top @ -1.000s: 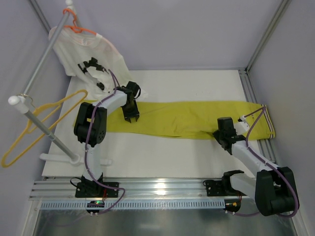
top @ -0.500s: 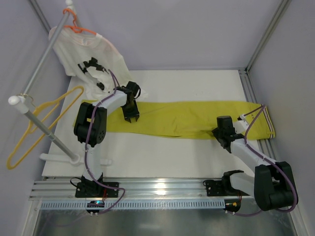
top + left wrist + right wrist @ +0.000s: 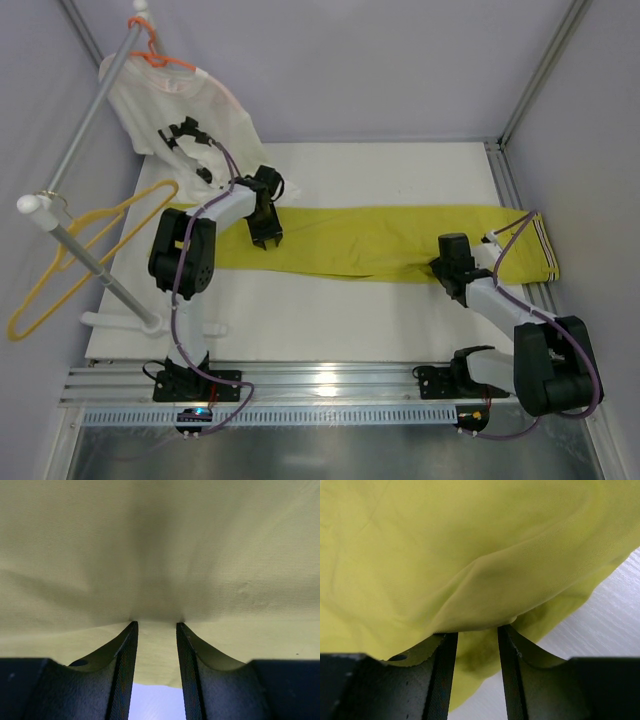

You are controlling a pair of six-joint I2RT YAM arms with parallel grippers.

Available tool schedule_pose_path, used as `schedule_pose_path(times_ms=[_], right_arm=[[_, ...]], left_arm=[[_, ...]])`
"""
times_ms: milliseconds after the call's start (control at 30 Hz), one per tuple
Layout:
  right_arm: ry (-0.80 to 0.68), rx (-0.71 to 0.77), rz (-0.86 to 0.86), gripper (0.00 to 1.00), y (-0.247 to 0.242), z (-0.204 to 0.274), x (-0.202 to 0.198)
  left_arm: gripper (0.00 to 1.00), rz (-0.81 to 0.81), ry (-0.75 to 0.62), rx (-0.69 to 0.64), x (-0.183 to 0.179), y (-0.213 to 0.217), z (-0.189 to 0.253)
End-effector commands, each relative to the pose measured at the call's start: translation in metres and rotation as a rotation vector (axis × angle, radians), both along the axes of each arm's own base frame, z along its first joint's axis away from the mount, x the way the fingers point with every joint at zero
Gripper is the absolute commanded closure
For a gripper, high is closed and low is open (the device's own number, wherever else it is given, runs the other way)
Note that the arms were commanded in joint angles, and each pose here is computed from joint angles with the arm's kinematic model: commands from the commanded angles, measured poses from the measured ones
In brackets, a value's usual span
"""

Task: Place the trousers on the hanger
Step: Fold the trousers

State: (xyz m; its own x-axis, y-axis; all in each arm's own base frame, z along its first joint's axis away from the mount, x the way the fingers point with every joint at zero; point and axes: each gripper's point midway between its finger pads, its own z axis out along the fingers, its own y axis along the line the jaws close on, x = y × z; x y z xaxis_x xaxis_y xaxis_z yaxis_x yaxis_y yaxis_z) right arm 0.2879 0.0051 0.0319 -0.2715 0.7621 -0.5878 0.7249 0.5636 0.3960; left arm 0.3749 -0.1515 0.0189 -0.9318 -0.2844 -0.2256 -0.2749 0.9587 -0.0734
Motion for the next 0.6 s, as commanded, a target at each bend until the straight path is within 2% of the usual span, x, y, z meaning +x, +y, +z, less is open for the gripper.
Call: schedule_pose_path(times_ms=[0,233,333,467,567], right_arm=[[-0.111,-0.002,-0.069,0.59,-0.006,0.021,0.025],[-0.099,-0.002,-0.108,0.68,-0.009,0.015,0.025],[-0.091,-0.006,-0.124,0.75,-0.012,0.012,0.024],[-0.08,-0.012,-0.123,0.96,-0.012,0.013,0.024],[-0.039,-0.038,-0.103,0.96,-0.013,0.021,0.022]], left_arm=[[0.62,0.027,0.051,0.033,-0.013,0.015,-0.017],[0.62,0.041,0.048,0.03,-0.014,0.017,-0.016],[0.62,0.046,0.046,0.03,-0.015,0.018,-0.016],[0.62,0.058,0.047,0.031,-0.014,0.021,-0.017],[0.62,0.071,0.059,0.04,-0.013,0.027,-0.021]])
